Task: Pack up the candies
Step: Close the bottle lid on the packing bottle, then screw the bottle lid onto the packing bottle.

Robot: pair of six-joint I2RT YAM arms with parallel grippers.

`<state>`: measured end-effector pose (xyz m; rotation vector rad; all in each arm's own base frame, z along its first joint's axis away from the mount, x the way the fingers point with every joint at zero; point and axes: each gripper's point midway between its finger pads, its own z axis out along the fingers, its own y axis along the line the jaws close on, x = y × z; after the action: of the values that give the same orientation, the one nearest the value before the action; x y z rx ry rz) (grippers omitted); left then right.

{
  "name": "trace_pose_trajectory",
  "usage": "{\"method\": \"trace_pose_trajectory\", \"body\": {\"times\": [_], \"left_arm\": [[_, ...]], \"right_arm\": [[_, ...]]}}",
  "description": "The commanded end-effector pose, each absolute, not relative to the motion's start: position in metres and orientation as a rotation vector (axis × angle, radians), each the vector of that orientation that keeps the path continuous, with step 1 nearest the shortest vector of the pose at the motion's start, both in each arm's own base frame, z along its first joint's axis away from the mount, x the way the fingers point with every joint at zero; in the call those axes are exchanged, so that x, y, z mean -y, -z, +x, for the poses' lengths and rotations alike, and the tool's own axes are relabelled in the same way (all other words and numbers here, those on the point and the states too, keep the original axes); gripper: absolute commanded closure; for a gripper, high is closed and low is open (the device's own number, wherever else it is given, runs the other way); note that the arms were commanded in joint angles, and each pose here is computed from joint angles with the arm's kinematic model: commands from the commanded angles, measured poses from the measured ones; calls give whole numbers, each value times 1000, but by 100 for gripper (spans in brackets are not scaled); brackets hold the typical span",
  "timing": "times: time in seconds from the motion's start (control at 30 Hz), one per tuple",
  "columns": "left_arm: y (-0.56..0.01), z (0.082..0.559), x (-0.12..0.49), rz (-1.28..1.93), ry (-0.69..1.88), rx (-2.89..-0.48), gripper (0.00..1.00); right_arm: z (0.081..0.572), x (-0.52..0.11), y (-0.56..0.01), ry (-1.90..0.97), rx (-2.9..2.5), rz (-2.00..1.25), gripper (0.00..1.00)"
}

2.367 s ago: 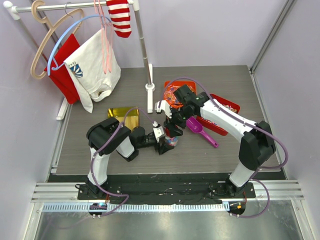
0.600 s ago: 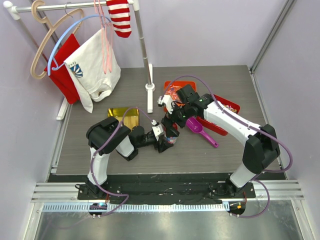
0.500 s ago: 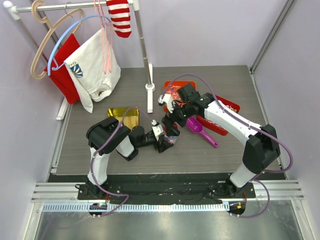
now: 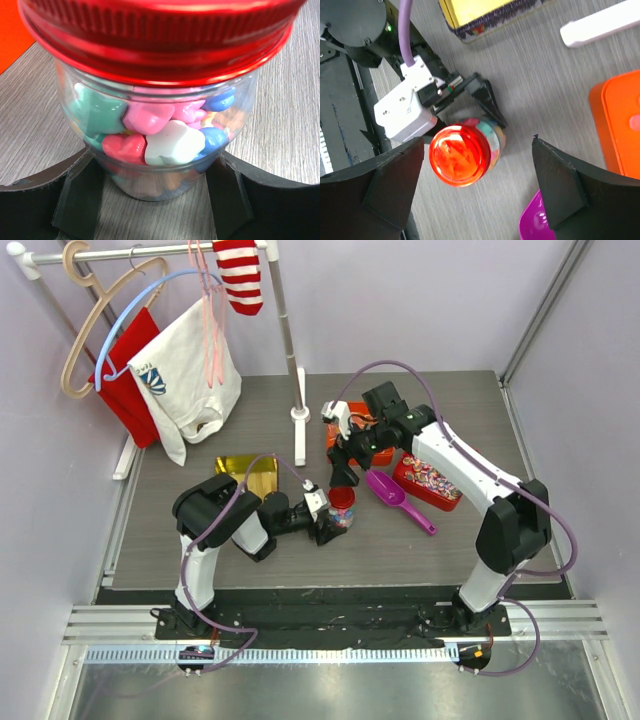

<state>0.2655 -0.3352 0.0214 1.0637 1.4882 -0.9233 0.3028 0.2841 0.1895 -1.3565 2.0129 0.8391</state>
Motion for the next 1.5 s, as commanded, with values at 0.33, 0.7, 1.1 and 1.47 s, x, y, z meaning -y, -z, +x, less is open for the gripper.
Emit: {"method": "trace_pose_trajectory", "body": {"times": [0.33,0.7,1.1,1.47], "left_arm": [[-59,272,346,1042,910,-1287,57],[-60,273,346,1039,909,-1286,57],[-60,273,346,1038,910,-1287,57],[-59,275,346,1028,908,-1295,57]], "right_arm": [[309,-306,-184,-1028,-1962,-1406,58],[296,-287,-181,-1055,-1975,-1436,61],[283,-277,-159,-1092,-2034,-1460,80],[268,-251,-153,-1047,-2094,-1480,91]]}}
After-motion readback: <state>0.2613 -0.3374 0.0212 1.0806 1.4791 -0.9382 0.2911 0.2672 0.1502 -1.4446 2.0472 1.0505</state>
